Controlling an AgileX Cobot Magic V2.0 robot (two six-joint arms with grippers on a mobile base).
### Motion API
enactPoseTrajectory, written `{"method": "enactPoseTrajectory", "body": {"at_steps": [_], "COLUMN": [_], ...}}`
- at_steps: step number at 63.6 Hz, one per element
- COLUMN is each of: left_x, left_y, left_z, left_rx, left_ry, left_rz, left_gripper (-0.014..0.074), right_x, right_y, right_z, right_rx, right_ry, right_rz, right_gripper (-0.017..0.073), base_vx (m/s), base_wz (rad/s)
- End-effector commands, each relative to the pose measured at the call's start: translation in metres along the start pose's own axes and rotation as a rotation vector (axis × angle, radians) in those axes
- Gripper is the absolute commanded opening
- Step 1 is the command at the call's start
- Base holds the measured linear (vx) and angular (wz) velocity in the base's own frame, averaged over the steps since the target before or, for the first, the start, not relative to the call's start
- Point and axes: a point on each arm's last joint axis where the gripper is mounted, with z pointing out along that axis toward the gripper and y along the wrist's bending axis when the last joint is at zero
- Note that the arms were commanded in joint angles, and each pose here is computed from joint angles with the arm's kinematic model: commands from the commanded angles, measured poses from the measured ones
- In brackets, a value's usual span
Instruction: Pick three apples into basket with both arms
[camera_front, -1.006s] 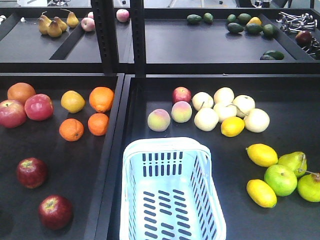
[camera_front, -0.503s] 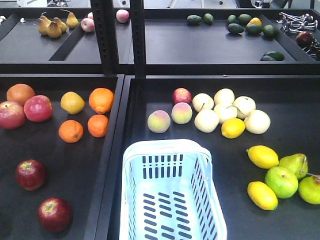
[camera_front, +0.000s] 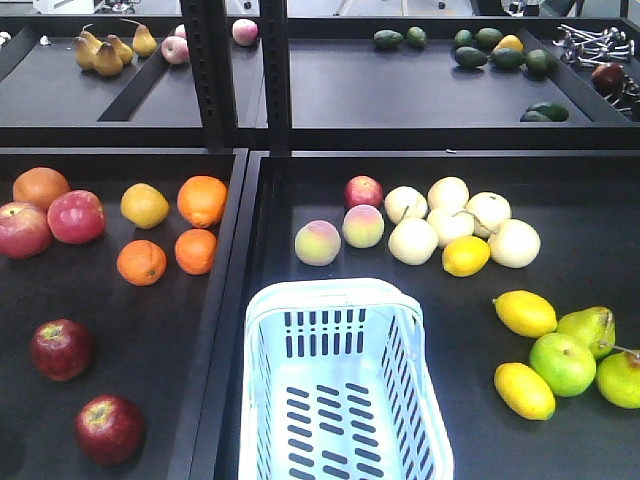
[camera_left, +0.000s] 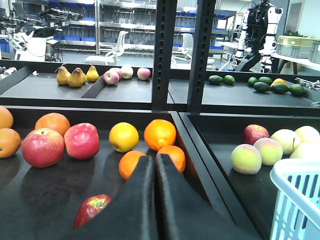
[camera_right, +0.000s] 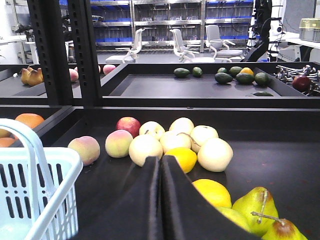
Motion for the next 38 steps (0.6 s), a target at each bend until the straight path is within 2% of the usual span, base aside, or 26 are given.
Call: {"method": "enactPoseTrajectory", "body": {"at_steps": [1, 38], "left_x": [-0.0066, -0.0077], "left_y": [-0.0019, -0.0021], "left_z": [0.001, 0.0009], "left_rx": [0.022, 0.022], "left_ry": [-0.052, -0.058], "left_rz": [-0.012, -0.007], "left_gripper": [-0.0006, -0.0006], "right_x": [-0.0031, -0.0031], "right_y": [-0.0004, -0.0004], "right_z": [0.001, 0.001], "right_rx": [0.006, 0.006], "right_ry": [-0.058, -0.058], "right_rz": [-0.009, -0.009], "right_gripper": [-0.0008, -0.0008], "base_vx": [0.0, 0.0], "base_wz": [0.0, 0.0]}}
